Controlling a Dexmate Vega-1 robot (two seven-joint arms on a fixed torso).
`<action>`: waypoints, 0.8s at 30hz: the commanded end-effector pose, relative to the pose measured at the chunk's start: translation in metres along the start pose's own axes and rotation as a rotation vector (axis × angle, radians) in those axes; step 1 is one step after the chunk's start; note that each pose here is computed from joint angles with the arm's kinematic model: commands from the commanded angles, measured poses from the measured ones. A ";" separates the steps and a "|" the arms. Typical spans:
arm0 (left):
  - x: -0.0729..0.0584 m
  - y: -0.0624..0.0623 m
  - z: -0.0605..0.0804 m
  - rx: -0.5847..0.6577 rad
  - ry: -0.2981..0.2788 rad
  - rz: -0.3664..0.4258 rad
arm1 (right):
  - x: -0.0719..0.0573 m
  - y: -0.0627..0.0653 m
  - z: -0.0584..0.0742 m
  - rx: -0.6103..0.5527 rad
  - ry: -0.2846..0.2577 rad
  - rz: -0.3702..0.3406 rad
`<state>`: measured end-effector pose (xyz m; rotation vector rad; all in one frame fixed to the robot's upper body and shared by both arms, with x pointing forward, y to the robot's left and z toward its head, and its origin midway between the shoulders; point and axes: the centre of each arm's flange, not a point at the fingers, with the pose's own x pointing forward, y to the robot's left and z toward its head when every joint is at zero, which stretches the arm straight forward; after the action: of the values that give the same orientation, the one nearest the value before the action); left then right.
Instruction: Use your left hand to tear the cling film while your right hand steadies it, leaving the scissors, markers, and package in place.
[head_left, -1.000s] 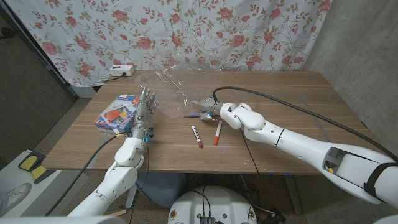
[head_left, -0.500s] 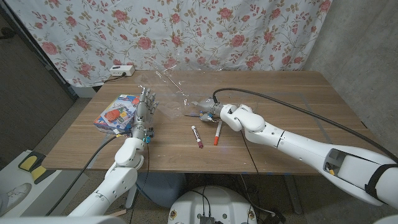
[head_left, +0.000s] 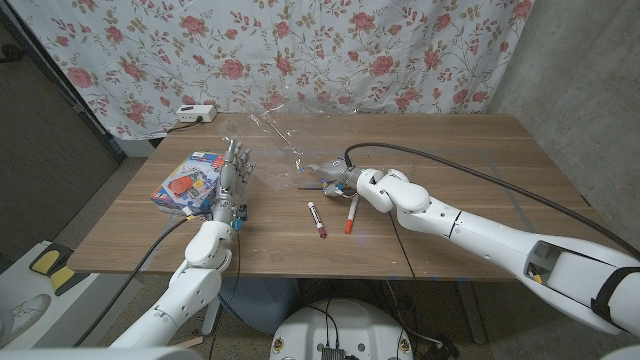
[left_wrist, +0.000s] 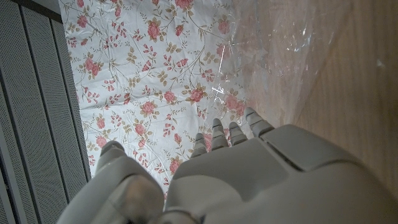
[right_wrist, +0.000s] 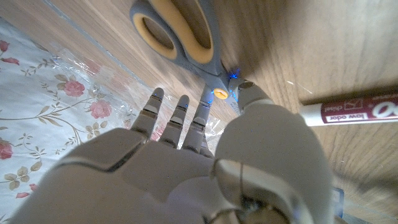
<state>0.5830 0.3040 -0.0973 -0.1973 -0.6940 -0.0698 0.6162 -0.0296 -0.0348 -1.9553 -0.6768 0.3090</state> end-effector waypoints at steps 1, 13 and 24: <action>0.004 -0.004 0.002 -0.002 -0.004 -0.011 | -0.008 -0.017 -0.011 0.035 0.010 -0.059; 0.004 -0.004 0.002 -0.002 -0.005 -0.008 | -0.013 -0.031 -0.017 0.047 0.016 -0.100; 0.003 -0.004 0.003 0.002 -0.007 -0.009 | -0.020 -0.044 -0.035 0.136 0.043 -0.155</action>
<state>0.5842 0.3007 -0.0928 -0.1965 -0.7016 -0.0768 0.6055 -0.0409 0.0001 -1.8550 -0.7449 0.2424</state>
